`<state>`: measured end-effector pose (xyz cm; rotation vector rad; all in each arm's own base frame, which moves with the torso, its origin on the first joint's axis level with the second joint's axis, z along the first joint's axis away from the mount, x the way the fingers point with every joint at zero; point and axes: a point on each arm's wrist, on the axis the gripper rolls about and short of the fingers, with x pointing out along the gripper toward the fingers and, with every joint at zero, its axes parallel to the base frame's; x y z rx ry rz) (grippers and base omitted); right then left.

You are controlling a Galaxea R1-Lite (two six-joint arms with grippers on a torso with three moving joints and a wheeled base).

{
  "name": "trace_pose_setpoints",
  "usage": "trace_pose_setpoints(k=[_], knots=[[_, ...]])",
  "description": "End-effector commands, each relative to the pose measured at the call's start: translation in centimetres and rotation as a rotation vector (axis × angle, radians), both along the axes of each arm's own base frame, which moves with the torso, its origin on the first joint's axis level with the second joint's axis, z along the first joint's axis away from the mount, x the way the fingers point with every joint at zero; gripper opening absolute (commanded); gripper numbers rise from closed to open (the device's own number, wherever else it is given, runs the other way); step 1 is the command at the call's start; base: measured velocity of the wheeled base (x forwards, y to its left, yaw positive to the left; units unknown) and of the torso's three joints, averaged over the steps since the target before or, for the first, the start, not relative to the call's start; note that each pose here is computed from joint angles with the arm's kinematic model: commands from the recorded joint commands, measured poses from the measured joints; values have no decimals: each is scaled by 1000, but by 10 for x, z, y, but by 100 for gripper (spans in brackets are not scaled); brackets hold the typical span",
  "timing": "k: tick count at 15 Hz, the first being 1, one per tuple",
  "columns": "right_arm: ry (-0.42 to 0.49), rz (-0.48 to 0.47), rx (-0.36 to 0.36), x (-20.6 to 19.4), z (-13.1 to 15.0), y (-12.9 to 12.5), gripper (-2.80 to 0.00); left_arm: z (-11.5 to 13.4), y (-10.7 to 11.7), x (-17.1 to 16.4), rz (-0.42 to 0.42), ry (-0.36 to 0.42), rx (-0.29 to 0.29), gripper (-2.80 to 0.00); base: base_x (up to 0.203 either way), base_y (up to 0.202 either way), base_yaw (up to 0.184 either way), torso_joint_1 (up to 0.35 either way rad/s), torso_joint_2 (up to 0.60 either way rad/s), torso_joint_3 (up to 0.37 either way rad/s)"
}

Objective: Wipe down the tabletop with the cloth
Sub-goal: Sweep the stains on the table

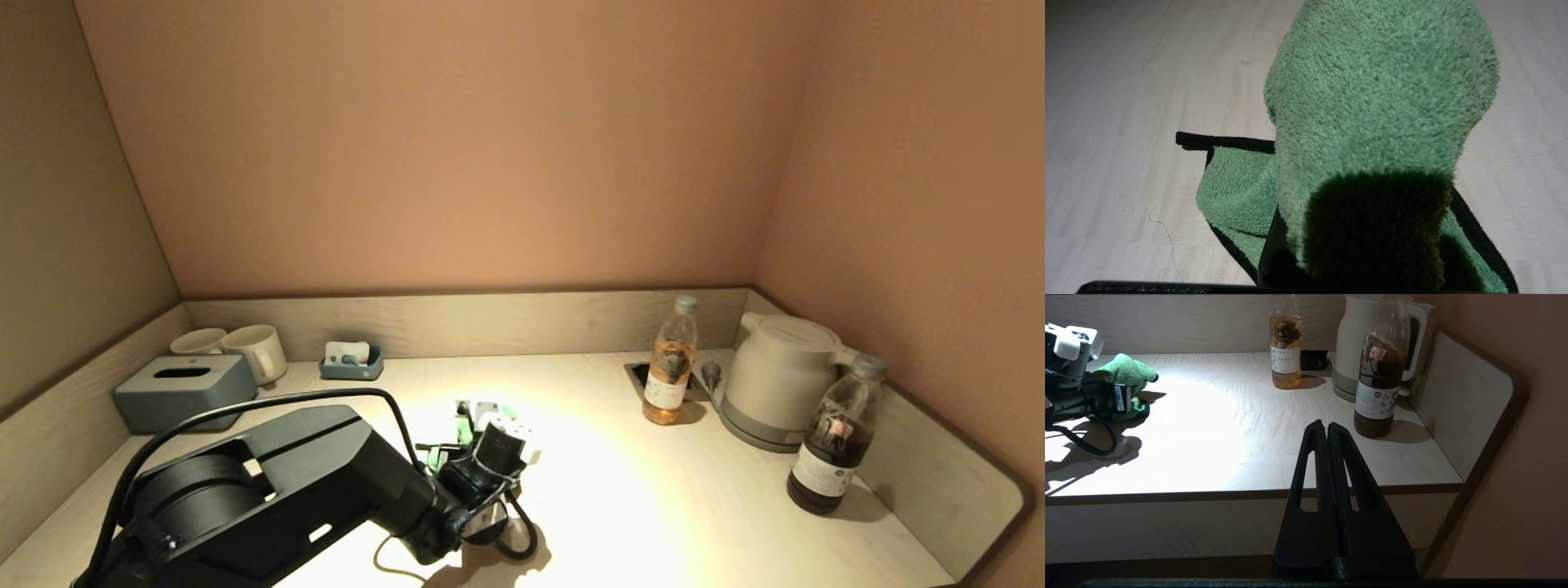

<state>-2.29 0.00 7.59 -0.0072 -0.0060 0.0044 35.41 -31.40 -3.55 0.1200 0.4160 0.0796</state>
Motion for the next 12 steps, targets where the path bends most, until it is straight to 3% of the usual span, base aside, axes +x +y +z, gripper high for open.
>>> trace_pose_setpoints(k=[1,5,8,12], knots=[[1,0,0,0,0,0,-280,-10,15,8,42,18,18,-280,0,0,0,0,0,0],[1,2,0,0,0,0,-280,-4,24,-8,39,46,41,-280,0,0,0,0,0,0],[1,2,0,0,0,0,-280,4,17,-28,10,50,41,-280,0,0,0,0,0,0],[1,2,0,0,0,0,-280,20,-21,-93,-151,53,32,-280,0,0,0,0,0,0]])
